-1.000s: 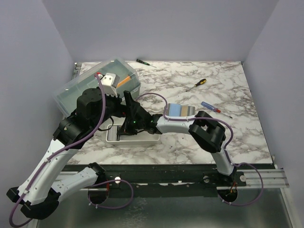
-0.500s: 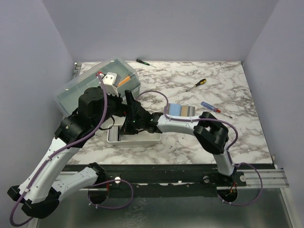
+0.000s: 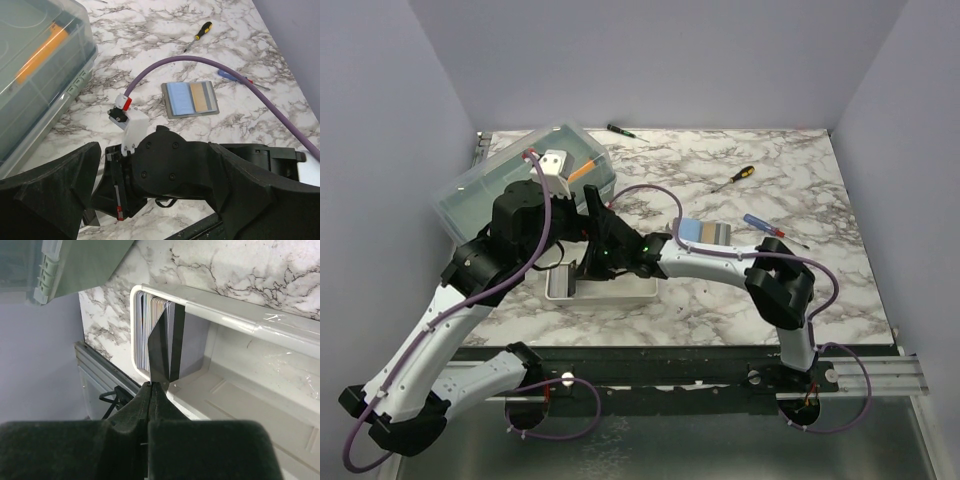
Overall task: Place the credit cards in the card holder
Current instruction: Pick up the credit card from the storage box.
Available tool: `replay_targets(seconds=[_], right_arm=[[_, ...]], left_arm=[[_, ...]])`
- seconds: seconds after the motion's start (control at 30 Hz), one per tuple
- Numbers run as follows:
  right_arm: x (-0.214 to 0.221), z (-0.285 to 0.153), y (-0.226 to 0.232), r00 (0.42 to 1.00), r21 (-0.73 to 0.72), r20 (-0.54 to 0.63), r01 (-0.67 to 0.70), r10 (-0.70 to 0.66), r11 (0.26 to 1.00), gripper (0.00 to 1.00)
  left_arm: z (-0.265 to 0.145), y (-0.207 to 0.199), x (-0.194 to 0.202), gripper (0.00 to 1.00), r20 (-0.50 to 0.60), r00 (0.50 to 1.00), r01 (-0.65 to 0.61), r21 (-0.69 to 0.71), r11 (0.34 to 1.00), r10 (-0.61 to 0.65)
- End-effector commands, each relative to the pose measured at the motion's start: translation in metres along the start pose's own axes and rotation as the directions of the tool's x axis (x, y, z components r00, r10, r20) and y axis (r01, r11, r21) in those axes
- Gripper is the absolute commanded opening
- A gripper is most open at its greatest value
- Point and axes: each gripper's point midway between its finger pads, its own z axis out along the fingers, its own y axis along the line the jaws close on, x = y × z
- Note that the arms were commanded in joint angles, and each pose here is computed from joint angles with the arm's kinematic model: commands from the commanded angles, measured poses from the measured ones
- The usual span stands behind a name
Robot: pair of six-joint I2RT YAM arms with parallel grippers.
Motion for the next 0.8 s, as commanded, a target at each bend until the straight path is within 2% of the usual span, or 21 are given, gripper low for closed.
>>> replay_targets(seconds=[0.0, 0.4, 0.53, 0.6, 0.77], right_arm=[[-0.003, -0.020, 0.009, 0.999, -0.012, 0.045, 0.016, -0.016, 1.000, 0.00], [-0.003, -0.040, 0.000, 0.995, -0.098, 0.073, 0.082, -0.075, 0.992, 0.00], [-0.021, -0.065, -0.008, 0.987, -0.206, 0.120, 0.132, -0.109, 0.970, 0.00], [-0.033, -0.086, -0.019, 0.977, -0.233, 0.166, 0.169, -0.132, 0.958, 0.00], [-0.073, -0.140, -0.080, 0.964, -0.214, 0.251, 0.143, -0.087, 0.966, 0.00]], left_arm=[[0.002, 0.006, -0.008, 0.93, 0.027, 0.999, 0.024, -0.051, 0.998, -0.023], [0.015, 0.002, 0.000, 0.93, -0.015, 0.999, 0.034, -0.041, 0.999, -0.035], [0.026, -0.003, 0.008, 0.94, -0.052, 0.998, 0.032, -0.020, 0.999, -0.032], [0.035, -0.007, 0.015, 0.94, -0.082, 0.996, 0.032, -0.002, 0.999, -0.032], [0.064, -0.016, 0.026, 0.94, -0.159, 0.985, 0.073, 0.060, 0.996, -0.063]])
